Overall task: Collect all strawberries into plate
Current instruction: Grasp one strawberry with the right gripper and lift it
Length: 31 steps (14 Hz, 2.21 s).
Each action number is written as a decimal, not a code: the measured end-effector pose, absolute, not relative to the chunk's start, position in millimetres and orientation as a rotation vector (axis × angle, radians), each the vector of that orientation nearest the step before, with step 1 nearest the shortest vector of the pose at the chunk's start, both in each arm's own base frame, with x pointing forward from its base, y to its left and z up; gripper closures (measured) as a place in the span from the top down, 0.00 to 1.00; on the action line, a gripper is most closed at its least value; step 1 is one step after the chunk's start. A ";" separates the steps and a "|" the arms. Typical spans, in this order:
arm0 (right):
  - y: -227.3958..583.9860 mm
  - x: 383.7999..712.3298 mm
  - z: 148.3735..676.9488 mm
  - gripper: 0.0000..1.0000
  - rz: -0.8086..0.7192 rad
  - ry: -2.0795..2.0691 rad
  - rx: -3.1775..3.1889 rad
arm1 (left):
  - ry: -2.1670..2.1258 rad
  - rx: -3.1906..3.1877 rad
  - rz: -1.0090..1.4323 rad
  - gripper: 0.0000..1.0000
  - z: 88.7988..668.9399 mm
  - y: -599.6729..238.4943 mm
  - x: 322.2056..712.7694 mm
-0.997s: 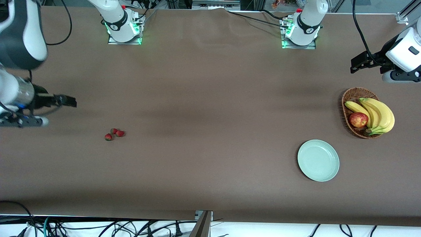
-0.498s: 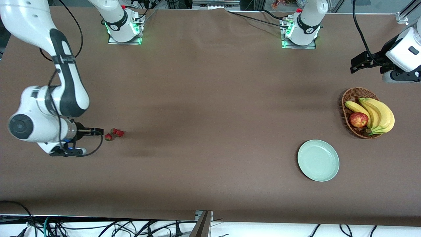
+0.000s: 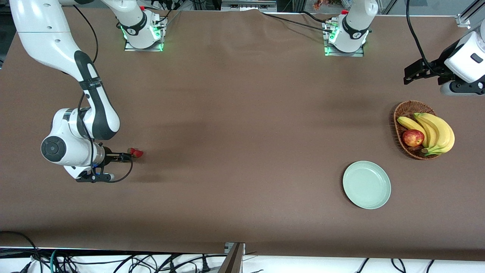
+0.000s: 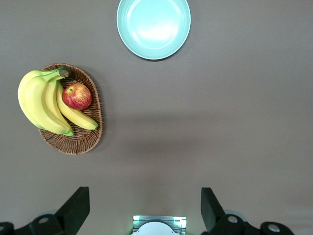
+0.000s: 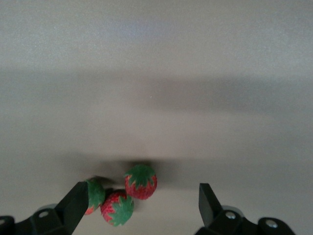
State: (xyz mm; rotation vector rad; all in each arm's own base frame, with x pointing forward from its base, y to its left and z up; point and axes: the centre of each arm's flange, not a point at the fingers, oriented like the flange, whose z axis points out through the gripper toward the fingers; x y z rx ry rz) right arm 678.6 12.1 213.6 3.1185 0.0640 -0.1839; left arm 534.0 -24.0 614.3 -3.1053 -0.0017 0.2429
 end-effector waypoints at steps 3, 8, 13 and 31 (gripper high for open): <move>9.0 680.5 202.6 1.00 -0.152 0.055 3.120 | -0.002 -3.105 0.243 1.00 614.3 -24.0 534.0; 8.5 678.5 190.8 0.98 -0.162 0.042 3.119 | -0.002 -3.105 0.243 1.00 614.3 -24.0 534.0; 8.7 673.7 184.6 0.85 -0.185 0.042 3.117 | -0.002 -3.105 0.243 1.00 614.3 -24.0 534.0; 97.4 697.9 255.7 0.32 -0.147 0.115 3.148 | -0.002 -3.105 0.243 1.00 614.3 -24.0 534.0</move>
